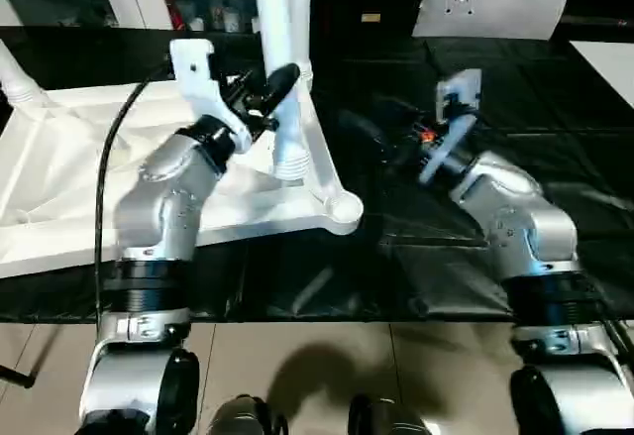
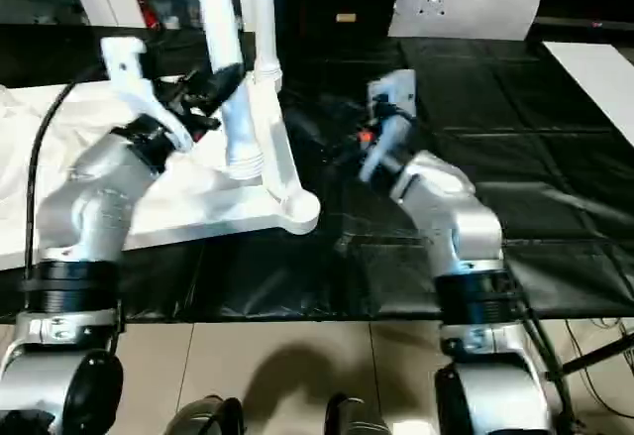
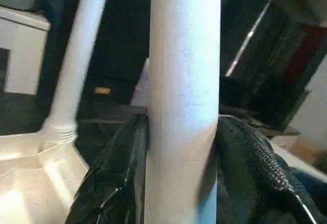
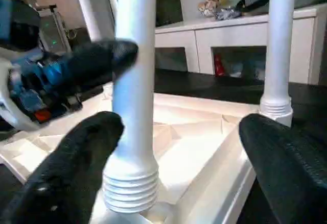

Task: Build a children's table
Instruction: Pick table leg

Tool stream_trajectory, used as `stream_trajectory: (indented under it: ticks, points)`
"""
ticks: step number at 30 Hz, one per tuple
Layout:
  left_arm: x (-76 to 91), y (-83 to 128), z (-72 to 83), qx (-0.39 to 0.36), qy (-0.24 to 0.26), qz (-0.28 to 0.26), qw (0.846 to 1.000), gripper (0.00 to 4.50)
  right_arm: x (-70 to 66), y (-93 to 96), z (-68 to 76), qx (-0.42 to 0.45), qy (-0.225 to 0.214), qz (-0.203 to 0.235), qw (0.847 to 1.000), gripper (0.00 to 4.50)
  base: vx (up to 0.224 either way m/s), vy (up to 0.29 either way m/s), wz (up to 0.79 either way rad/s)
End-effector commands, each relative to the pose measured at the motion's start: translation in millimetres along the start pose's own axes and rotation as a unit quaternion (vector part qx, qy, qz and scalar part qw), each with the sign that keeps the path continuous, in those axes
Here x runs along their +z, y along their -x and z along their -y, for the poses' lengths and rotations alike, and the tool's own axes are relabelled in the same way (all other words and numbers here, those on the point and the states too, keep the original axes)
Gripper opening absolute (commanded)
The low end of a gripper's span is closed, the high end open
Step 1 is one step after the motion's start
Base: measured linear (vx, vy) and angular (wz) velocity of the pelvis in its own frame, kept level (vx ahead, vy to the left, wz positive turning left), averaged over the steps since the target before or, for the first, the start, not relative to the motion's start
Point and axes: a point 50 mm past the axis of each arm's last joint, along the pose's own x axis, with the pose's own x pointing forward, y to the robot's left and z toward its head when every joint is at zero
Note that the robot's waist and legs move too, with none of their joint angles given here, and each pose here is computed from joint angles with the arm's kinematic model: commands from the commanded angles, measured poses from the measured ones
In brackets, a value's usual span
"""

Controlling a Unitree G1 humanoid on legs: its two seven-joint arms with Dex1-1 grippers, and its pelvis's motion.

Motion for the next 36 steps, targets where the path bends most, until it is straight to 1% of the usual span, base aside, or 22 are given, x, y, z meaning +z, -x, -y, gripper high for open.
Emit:
stream_trajectory:
  ticks: [1, 2, 3, 5, 6, 7, 8, 10, 12, 14, 17, 18, 21, 27, 32, 34, 36]
  points:
    - [5.8, -2, 5.3, -0.037, 0.036, 0.010, 0.999, 1.83, 6.4, 2.1, 4.4, -0.003, -0.006, -0.003, 1.000, 4.50, 0.000, 0.000, 0.00]
    - [5.8, -2, 5.3, -0.037, 0.036, 0.010, 0.999, 1.83, 6.4, 2.1, 4.4, -0.003, -0.006, -0.003, 1.000, 4.50, 0.000, 0.000, 0.00]
    - [6.6, -2, 10.2, -0.072, 0.060, 0.013, 0.995, 1.83, 6.2, 3.0, 4.3, 0.006, -0.017, -0.009, 1.000, 4.50, 0.000, 0.000, 0.00]
    - [7.5, -1, 13.4, -0.098, 0.077, 0.015, 0.992, 1.83, 6.4, 3.8, 4.0, 0.013, -0.026, -0.013, 1.000, 4.50, 0.000, 0.000, 0.00]
    - [7.5, -1, 13.4, -0.098, 0.077, 0.015, 0.992, 1.83, 6.4, 3.8, 4.0, 0.013, -0.026, -0.013, 1.000, 4.50, 0.000, 0.000, 0.00]
    - [7.8, 0, 16.2, -0.120, 0.087, 0.011, 0.989, 1.83, 5.7, 4.6, 1.6, 0.032, -0.041, -0.021, 0.998, 4.50, 0.000, 0.000, 0.00]
    - [7.8, 0, 18.2, -0.137, 0.079, 0.006, 0.987, 1.83, 5.9, 5.5, -1.6, 0.056, -0.047, -0.027, 0.997, 4.50, 0.000, 0.000, 0.00]
    - [6.6, 0, 24.6, -0.176, 0.037, -0.009, 0.984, 1.83, 6.3, 8.1, -7.5, 0.104, -0.049, -0.047, 0.992, 4.50, 0.000, 0.000, 0.00]
    - [9.2, -2, 31.8, -0.212, 0.002, -0.005, 0.977, 1.83, 8.4, 10.0, -9.6, 0.137, -0.034, -0.070, 0.988, 4.50, 0.000, 0.000, 0.00]
    - [10.8, -3, 36.3, -0.236, -0.013, -0.005, 0.972, 1.83, 10.1, 10.5, -9.9, 0.151, -0.029, -0.080, 0.985, 4.50, 0.000, 0.000, 0.00]
    - [11.1, -3, 38.2, -0.244, -0.019, -0.006, 0.970, 1.83, 10.9, 10.5, -9.8, 0.156, -0.027, -0.085, 0.984, 4.50, 0.000, 0.000, 0.00]
    - [12.3, -2, 45.2, -0.271, -0.021, -0.004, 0.962, 1.83, 12.4, 10.3, -9.9, 0.170, -0.028, -0.100, 0.980, 4.50, 0.000, 0.000, 0.00]
    - [10.0, -1, 51.7, -0.297, -0.035, -0.008, 0.954, 1.83, 11.8, 9.4, -8.4, 0.176, -0.028, -0.119, 0.977, 4.50, 0.000, 0.000, 0.00]
    - [2.4, 1, 54.7, -0.314, -0.062, -0.027, 0.947, 1.83, 10.1, 5.5, -7.1, 0.182, -0.025, -0.131, 0.974, 4.50, 0.000, 0.000, 0.00]
    - [2.0, 3, 57.2, -0.326, -0.069, -0.031, 0.942, 1.83, 9.8, 2.5, -7.2, 0.190, -0.025, -0.139, 0.972, 4.50, 0.000, 0.000, 0.00]
    - [1.9, 3, 58.1, -0.330, -0.074, -0.032, 0.940, 1.83, 9.7, 1.5, -7.0, 0.192, -0.026, -0.140, 0.971, 4.14, 0.000, 0.000, 0.00]
    - [1.7, 3, 58.6, -0.331, -0.077, -0.033, 0.940, 1.83, 10.0, 0.9, -7.5, 0.197, -0.028, -0.139, 0.970, 4.14, 0.000, 0.000, 0.00]
